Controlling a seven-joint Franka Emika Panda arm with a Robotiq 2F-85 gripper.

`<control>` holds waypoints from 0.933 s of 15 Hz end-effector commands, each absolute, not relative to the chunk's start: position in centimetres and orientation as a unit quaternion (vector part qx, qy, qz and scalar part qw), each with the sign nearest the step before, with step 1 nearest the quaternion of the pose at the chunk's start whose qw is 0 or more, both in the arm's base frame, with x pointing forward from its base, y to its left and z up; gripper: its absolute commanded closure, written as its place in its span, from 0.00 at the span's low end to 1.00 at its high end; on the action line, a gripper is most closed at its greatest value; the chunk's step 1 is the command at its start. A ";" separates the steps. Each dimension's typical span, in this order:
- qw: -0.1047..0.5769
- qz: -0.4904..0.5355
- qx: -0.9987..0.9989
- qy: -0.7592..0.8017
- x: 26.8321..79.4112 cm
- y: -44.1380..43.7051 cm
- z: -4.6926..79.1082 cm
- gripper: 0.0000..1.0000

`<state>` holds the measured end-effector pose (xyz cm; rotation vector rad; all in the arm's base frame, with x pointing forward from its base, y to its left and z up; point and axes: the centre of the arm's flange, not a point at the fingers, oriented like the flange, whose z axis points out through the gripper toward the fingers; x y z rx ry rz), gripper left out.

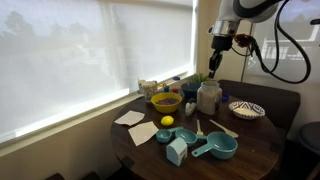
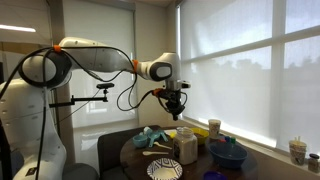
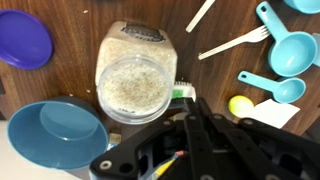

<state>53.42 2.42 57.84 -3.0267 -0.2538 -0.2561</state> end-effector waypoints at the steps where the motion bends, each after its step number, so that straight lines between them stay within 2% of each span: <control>1: 0.051 -0.017 -0.998 -0.026 51.9 6.7 57.4 0.99; 4: 0.043 0.036 -0.998 0.019 50.5 9.8 55.9 0.99; 6: 0.063 0.036 -0.997 0.019 50.3 11.3 54.1 0.99; 7: 0.047 0.027 -0.999 0.004 50.5 10.0 55.4 0.95; 14: 0.050 0.039 -0.998 0.009 50.4 10.9 54.3 0.95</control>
